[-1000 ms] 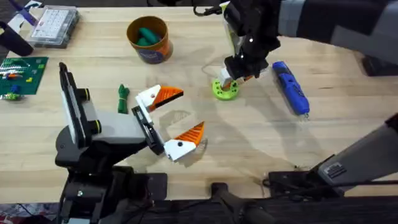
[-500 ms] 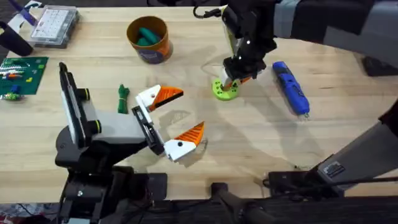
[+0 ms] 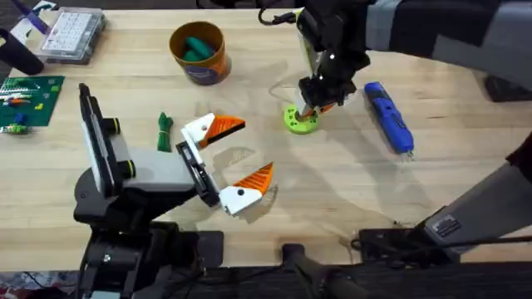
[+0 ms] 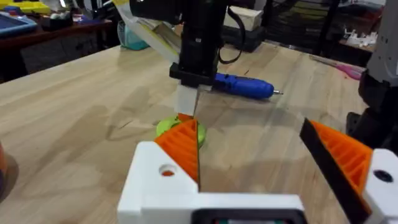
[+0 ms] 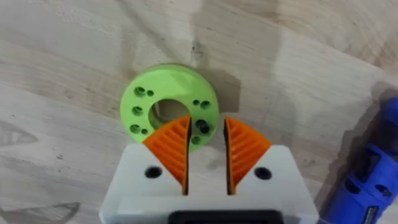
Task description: Pick up the gripper from the table and insert it into the empty holder that is missing its gripper. Then pick up a screw, insert it into the mounting hole, and use the screwdriver to tighten it. Finally, clean up the table by picking up the vegetable and placing it into the bucket.
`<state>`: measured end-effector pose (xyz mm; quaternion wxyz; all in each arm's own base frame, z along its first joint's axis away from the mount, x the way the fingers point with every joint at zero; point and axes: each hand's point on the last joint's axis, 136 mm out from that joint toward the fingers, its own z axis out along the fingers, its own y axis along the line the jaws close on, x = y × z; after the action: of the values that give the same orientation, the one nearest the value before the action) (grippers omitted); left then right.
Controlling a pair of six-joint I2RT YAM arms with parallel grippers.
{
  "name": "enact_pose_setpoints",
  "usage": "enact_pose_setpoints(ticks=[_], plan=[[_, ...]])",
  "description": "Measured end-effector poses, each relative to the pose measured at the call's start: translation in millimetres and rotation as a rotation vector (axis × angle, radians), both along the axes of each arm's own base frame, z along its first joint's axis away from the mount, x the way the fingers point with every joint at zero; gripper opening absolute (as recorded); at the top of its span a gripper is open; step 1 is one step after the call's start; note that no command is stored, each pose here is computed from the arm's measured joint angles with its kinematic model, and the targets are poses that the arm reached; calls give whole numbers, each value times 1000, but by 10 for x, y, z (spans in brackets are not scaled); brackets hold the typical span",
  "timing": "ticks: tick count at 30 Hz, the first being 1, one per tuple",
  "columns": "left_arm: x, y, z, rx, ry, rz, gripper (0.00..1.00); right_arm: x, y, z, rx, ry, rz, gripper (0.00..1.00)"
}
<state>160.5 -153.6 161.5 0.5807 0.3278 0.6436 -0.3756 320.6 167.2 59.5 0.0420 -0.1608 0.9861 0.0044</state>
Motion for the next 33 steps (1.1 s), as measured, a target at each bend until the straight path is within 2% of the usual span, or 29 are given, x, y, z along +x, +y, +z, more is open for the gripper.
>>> enact_pose_setpoints(ticks=[16, 19, 26, 33], plan=[[0, 0, 0, 0, 0, 0, 991, 1, 1, -5, 1, 1, -22, 268], [0, 0, 0, 0, 0, 0, 991, -4, -2, -36, -2, 9, -29, 216], [0, 0, 0, 0, 0, 0, 991, -4, 1, -61, -4, 14, -33, 186], [0, 0, 0, 0, 0, 0, 991, -6, -1, -60, -5, 14, -36, 113]])
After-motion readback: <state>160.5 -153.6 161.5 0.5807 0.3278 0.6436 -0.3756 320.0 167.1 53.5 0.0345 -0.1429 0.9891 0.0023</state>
